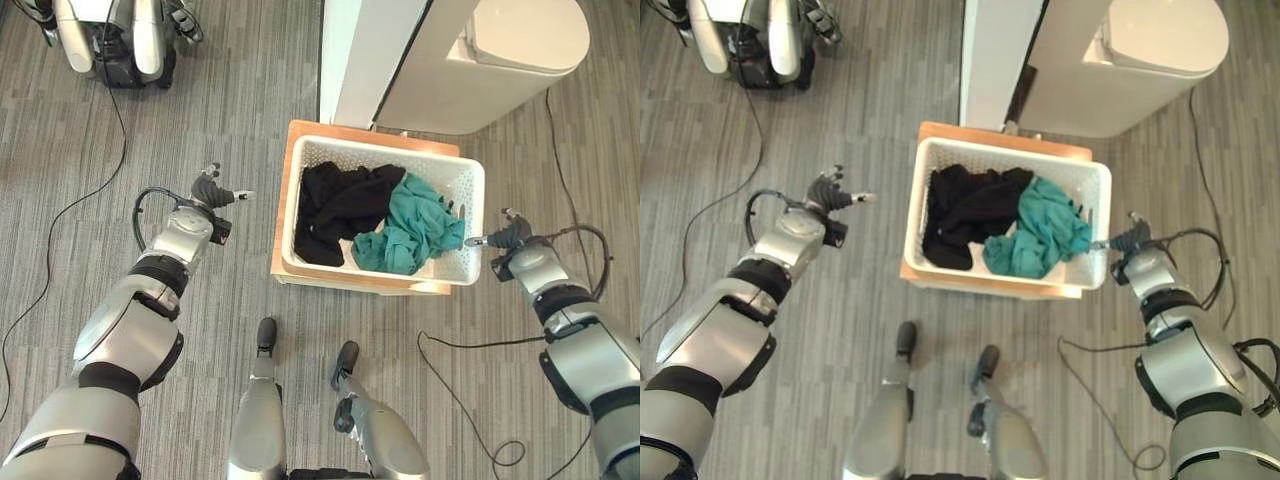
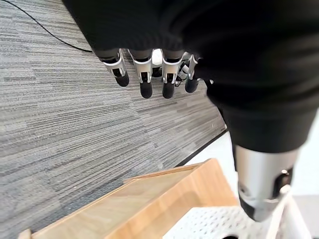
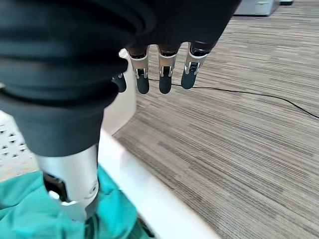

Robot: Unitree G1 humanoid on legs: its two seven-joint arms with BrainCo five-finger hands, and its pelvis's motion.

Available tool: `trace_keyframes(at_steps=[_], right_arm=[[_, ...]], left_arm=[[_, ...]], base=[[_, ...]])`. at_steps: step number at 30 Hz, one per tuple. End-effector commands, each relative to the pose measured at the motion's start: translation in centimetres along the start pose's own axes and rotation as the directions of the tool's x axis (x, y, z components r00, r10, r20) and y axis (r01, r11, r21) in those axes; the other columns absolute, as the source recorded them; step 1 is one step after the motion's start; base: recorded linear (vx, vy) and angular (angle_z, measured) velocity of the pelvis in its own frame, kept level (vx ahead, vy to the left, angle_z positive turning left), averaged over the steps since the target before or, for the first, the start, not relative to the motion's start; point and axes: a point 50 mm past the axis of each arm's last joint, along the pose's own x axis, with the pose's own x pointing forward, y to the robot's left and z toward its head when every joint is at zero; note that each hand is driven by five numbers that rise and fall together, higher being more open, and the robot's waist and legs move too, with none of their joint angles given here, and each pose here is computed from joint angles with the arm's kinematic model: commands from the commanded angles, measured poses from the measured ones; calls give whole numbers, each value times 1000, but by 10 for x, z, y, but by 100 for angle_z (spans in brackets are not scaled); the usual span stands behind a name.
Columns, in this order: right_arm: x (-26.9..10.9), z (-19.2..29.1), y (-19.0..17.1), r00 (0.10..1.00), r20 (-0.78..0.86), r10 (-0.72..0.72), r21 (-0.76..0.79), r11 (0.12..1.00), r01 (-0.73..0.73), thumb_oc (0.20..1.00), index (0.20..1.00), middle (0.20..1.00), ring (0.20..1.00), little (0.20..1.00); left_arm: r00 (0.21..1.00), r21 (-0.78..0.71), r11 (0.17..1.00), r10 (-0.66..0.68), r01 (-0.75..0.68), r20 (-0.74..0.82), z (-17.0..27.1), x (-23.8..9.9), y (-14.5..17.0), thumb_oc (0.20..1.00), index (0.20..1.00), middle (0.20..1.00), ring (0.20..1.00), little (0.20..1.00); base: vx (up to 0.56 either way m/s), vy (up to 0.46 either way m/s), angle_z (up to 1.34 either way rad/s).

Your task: Grab the laundry basket,head to the washer,open it,put in the laundry and shut it.

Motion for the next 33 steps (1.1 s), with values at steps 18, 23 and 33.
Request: trace_keyframes(at_steps=[18, 23, 33], right_arm=[[3, 26, -25, 999, 21, -41, -38, 998, 42, 1000, 1000, 1000, 1000, 1000], [3, 14, -25, 999, -1, -48, -153, 987, 47, 1000, 1000, 1000, 1000, 1000], [2, -1, -30, 998, -13, -55, -207, 977, 51, 1000, 1000, 1000, 1000, 1000]], left_arm=[[999, -8, 1000, -11, 11, -42, 25, 7, -6, 1000, 1000, 1000, 1000, 1000], [991, -192, 972, -129, 134, 37, 31, 1, -51, 1000, 1000, 1000, 1000, 1000], [946, -224, 932, -234, 284, 223, 57, -13, -66, 1000, 1000, 1000, 1000, 1000]], base=[[0, 6, -1], [0, 0, 0], [1, -1, 0]])
